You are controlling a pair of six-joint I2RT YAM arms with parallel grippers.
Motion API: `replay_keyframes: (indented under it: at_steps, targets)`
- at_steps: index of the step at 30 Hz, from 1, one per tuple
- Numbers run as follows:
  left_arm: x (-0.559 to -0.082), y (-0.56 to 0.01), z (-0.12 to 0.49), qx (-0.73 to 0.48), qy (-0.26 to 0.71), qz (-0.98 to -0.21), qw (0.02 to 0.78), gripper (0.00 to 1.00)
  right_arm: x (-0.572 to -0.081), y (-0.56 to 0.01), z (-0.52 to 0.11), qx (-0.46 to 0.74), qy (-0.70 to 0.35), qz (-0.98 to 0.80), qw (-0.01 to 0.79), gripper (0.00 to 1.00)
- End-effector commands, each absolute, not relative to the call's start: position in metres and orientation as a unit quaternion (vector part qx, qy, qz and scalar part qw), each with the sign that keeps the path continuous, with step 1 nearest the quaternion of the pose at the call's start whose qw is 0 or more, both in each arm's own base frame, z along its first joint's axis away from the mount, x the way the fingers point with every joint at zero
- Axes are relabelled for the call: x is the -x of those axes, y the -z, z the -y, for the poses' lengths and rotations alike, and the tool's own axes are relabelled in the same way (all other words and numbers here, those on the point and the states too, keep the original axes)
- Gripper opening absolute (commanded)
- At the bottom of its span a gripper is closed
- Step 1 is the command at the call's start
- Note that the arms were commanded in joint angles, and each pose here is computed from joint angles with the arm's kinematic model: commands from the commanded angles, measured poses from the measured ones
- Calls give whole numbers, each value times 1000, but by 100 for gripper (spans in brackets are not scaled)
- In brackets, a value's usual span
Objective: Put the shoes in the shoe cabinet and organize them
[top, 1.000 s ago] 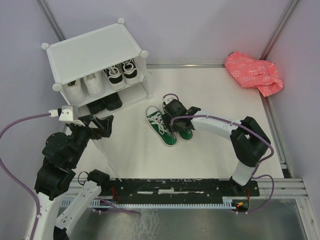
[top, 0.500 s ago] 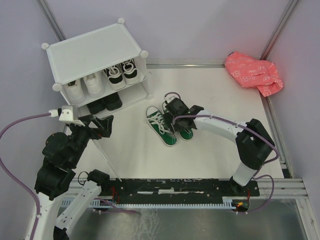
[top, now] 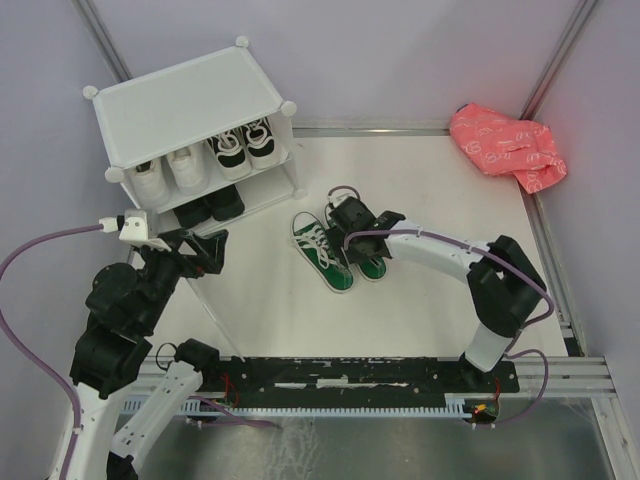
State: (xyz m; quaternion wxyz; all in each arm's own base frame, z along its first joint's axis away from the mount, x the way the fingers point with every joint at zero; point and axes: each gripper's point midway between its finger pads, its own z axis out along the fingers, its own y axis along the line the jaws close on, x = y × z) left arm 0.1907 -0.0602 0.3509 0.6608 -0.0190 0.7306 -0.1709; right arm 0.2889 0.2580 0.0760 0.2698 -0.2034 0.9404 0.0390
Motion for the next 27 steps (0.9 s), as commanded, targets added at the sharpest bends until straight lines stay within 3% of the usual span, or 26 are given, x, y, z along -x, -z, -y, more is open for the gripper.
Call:
replay_keyframes:
  at_steps: [1,10,15,16,19,21,24,27]
  targets:
    - [-190,-311,59,23,151,-782,605,99,-301,-65,-271,201,-47,-939,276,81]
    - [-188,-312,56,23,144,-783,605,99,-298,-37,-267,195,-34,-946,258,77]
    - [-188,-312,56,24,144,-783,605,99,-306,-27,-267,197,-24,-942,272,69]
    - [-189,-311,56,24,143,-783,605,99,-307,-25,-271,202,-29,-940,273,63]
    - [-188,-312,57,25,146,-783,605,99,-311,-24,-279,213,-35,-938,271,34]
    - [-187,-313,57,26,149,-781,606,99,-310,-29,-282,217,-33,-936,276,19]
    - [-185,-314,55,28,147,-780,607,99,-304,-49,-292,236,-37,-924,299,5]
    - [-185,-314,55,29,148,-779,609,99,-290,-74,-304,264,-37,-912,312,2]
